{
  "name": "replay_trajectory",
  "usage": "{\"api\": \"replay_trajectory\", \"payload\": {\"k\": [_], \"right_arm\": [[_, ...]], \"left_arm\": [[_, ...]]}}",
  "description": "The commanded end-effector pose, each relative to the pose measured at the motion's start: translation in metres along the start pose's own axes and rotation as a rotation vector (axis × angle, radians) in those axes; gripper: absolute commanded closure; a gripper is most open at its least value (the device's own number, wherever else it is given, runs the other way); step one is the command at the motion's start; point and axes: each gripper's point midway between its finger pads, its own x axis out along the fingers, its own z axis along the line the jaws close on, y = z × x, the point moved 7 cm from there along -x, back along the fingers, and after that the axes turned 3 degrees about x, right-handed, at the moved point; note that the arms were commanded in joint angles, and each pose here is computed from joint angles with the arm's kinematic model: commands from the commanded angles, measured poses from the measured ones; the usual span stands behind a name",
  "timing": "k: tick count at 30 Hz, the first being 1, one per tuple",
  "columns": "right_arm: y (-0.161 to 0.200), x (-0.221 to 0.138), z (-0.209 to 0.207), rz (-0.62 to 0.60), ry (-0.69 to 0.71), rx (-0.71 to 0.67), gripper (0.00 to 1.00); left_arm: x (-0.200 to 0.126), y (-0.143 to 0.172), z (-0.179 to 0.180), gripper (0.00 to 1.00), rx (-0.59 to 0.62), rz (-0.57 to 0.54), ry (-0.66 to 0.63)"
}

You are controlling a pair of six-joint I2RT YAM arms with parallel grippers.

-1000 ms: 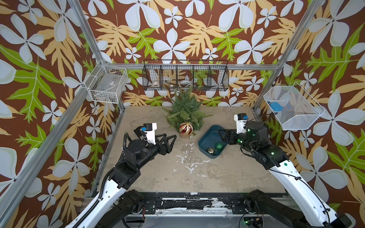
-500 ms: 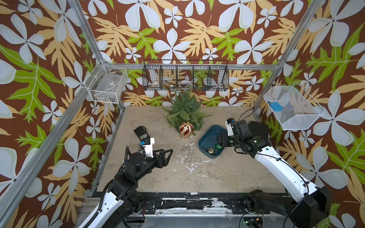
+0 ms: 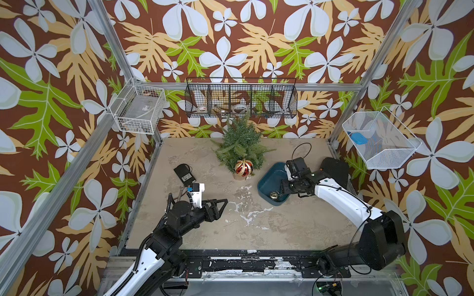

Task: Decorate the small christmas tree with ornaments
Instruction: Pick up an ornament from the container.

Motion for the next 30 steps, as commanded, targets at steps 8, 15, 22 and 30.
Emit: {"api": "replay_trajectory", "payload": {"k": [8, 15, 22, 30], "right_arm": [[-0.01, 0.022, -0.001, 0.013, 0.072, -0.008, 0.38], [-0.01, 0.037, 0.001, 0.039, 0.074, -0.009, 0.38], [-0.009, 0.051, 0.002, 0.055, 0.077, -0.006, 0.38], [-0.007, 0.066, 0.01, 0.07, 0.02, 0.007, 0.41]], "left_arm": [[-0.001, -0.002, -0.003, 0.22, -0.007, -0.015, 0.031], [-0.002, -0.003, -0.005, 0.22, -0.009, -0.019, 0.037], [-0.002, -0.004, -0.006, 0.23, -0.01, -0.019, 0.041], [-0.003, -0.006, -0.008, 0.23, -0.011, -0.024, 0.047]]}}
